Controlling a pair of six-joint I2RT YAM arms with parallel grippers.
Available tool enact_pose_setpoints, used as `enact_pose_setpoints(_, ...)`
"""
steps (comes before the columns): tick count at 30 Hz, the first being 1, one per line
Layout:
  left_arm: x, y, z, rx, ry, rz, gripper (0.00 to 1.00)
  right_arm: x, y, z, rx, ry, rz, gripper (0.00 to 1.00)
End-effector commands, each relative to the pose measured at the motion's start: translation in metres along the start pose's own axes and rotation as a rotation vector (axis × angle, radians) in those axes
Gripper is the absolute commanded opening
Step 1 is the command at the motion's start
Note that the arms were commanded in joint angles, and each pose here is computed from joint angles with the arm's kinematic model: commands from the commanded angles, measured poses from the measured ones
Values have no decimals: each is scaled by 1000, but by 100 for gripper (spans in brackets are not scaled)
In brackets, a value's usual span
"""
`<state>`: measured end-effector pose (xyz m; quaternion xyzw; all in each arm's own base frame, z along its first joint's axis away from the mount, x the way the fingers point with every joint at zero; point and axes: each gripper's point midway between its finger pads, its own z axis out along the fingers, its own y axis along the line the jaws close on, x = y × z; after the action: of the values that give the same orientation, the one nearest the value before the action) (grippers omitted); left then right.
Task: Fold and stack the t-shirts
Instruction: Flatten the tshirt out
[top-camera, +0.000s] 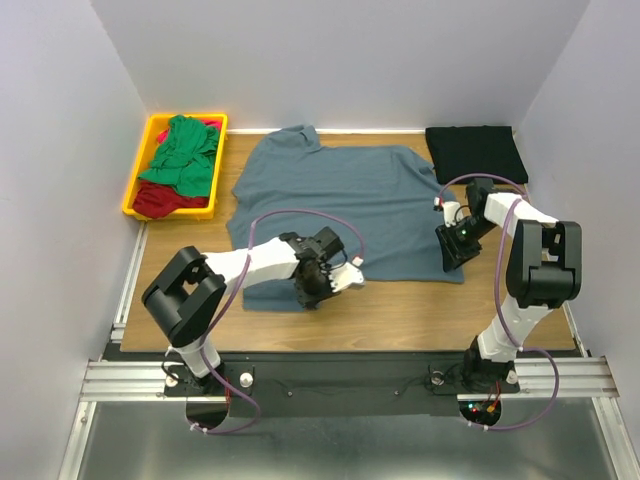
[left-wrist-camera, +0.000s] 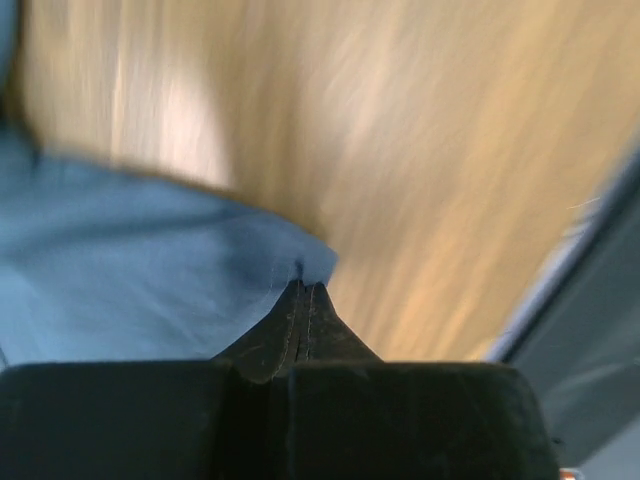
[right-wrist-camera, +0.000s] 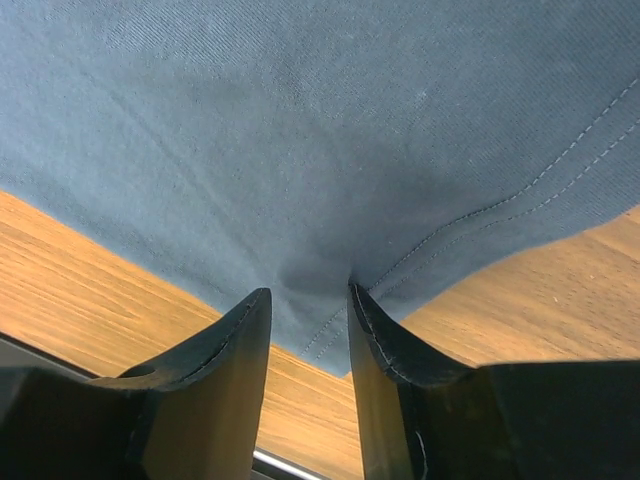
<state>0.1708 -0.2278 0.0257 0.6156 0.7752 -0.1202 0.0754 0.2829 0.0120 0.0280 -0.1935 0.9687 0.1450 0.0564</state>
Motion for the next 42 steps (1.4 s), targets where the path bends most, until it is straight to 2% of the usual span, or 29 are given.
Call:
enact_pose_setpoints(1,-47,-43,-24,212,-115,23,0,0,-1,0,12,-6,-17,42)
enact_pose_setpoints(3,-57,-51,-26,267,-133,24,2,0,-1,-1,15,-10,-20,42)
enact_pose_setpoints(6,-48,-50,-18,282,-96,38,37,1,-2,-4,26,-11,-28,41)
enact_pose_setpoints(8,-48,-48,-27,252,-127,49,41,2,-2,-6,31,-11,-36,41)
enact_pose_setpoints(12,-54,-33,-58,173,-224,68,42,2,0,-17,45,-32,-73,40)
enact_pose_setpoints(16,-37,9,-77,60,-261,-14,42,4,3,-23,53,-42,-95,40)
enact_pose_setpoints(21,-1,73,-73,-121,-227,-129,41,21,-2,-3,52,23,-87,40)
enact_pose_setpoints(27,47,120,-58,-250,-143,-224,40,33,-21,14,134,59,-86,37)
enact_pose_setpoints(31,77,120,-40,-269,-62,-208,39,50,-21,13,158,94,-106,36)
enact_pose_setpoints(36,122,78,-21,-178,45,-188,37,88,-10,-1,167,169,-189,35)
enact_pose_setpoints(40,142,50,-27,-133,80,-171,35,87,5,-28,162,117,-235,36)
enact_pose_setpoints(42,139,52,-37,-146,66,-151,35,77,11,-41,152,74,-227,36)
